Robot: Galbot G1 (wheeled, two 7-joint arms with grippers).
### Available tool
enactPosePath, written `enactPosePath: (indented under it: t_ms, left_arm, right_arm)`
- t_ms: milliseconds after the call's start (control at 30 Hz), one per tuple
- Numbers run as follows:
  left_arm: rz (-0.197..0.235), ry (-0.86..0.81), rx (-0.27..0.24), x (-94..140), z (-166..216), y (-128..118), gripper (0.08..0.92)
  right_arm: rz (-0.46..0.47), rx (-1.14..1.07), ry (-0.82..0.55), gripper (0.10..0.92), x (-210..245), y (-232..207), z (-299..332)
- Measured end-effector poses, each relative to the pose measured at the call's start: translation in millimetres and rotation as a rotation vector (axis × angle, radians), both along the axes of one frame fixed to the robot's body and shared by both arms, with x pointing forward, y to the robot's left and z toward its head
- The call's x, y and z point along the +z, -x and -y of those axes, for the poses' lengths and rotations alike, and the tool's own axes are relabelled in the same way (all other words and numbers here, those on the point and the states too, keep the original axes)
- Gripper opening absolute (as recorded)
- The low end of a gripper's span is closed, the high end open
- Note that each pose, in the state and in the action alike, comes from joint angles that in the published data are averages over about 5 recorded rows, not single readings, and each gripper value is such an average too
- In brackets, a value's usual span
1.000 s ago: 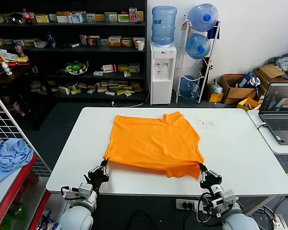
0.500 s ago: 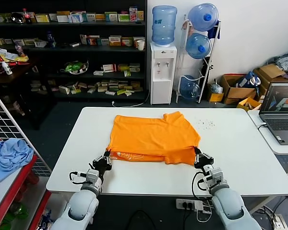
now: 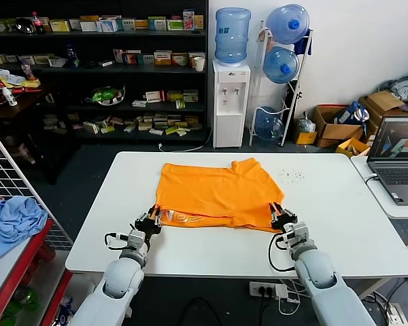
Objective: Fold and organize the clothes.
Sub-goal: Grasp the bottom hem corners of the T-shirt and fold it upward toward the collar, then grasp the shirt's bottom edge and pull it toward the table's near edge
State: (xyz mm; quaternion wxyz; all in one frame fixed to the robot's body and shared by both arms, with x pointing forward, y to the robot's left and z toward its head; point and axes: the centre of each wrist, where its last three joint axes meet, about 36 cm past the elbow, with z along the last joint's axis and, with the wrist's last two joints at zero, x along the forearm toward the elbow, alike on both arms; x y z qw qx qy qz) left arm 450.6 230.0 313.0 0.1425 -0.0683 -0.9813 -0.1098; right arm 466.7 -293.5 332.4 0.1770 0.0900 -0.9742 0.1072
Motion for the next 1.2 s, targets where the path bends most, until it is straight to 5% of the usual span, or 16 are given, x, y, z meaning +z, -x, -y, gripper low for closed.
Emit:
enactPosePath:
  t_ms: [367,533,767,1200]
  left_arm:
    - [-0.079,0.037,0.013,4.4,-18.2,19.3,0.678]
    - [-0.12,0.066,0.023,4.9,-20.2,19.9,0.801]
    - [-0.153,0.098,0.042,4.0,-24.2,13.4,0.791]
    - [-0.177,0.142,0.061,4.0,-33.2,2.4,0.42]
  right_arm:
    - [-0.081,-0.009,0.022,0.742,17.0,28.7,18.2]
    - [-0.116,-0.012,0.025,0.816,14.8,37.1,22.4]
    - [-0.138,-0.011,0.034,0.679,6.1,40.1,23.7]
    - [-0.177,-0.008,0.044,0.306,-7.5,45.3,27.2]
